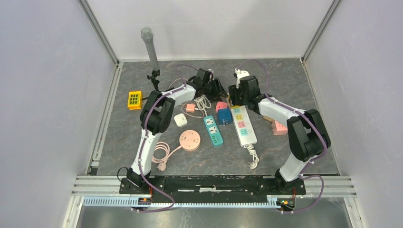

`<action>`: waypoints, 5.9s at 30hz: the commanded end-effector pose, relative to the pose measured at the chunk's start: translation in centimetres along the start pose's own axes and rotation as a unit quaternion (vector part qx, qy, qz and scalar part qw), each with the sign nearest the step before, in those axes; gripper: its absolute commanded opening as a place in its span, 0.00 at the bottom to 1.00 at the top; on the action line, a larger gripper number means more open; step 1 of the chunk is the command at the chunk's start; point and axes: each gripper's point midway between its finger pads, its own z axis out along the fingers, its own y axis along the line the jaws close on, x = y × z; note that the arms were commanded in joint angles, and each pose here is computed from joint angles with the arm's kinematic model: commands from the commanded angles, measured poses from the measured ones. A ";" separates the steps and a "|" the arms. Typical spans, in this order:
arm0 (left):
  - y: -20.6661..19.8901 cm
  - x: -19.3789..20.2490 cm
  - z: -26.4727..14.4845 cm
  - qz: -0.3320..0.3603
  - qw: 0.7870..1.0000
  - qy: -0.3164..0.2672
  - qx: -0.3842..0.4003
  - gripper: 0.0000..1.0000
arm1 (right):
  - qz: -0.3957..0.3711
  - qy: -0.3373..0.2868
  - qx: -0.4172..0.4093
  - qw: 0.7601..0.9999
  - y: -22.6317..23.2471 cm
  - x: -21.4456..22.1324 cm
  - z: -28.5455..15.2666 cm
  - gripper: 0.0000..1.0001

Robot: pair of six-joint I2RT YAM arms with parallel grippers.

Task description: Pull the plug off the socket

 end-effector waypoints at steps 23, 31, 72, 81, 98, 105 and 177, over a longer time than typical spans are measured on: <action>3.9 2.8 0.3 0.014 0.993 0.079 -0.084 0.38 | 0.003 -0.024 -0.091 0.996 4.8 -1.8 -1.4 0.00; 5.3 3.5 0.5 0.016 0.990 0.091 -0.102 0.38 | -0.068 -0.013 0.023 0.997 3.8 -1.7 -1.3 0.00; 5.8 4.3 1.1 0.015 0.986 0.095 -0.135 0.37 | -0.004 -0.087 -0.087 0.992 1.9 -4.2 -2.8 0.00; 5.8 4.3 1.1 0.015 0.985 0.096 -0.140 0.37 | -0.099 -0.041 -0.031 0.994 3.7 -2.1 -1.5 0.00; 5.7 4.5 1.2 0.018 0.985 0.101 -0.136 0.37 | -0.093 -0.058 -0.041 0.993 4.0 -3.5 -2.1 0.00; 5.6 4.5 1.3 0.017 0.986 0.101 -0.134 0.37 | -0.005 -0.112 -0.120 0.986 3.7 -6.6 -3.5 0.00; 4.5 4.2 0.7 0.052 0.986 0.084 -0.136 1.00 | 0.177 -0.120 0.047 0.976 -15.2 -2.3 -4.0 0.98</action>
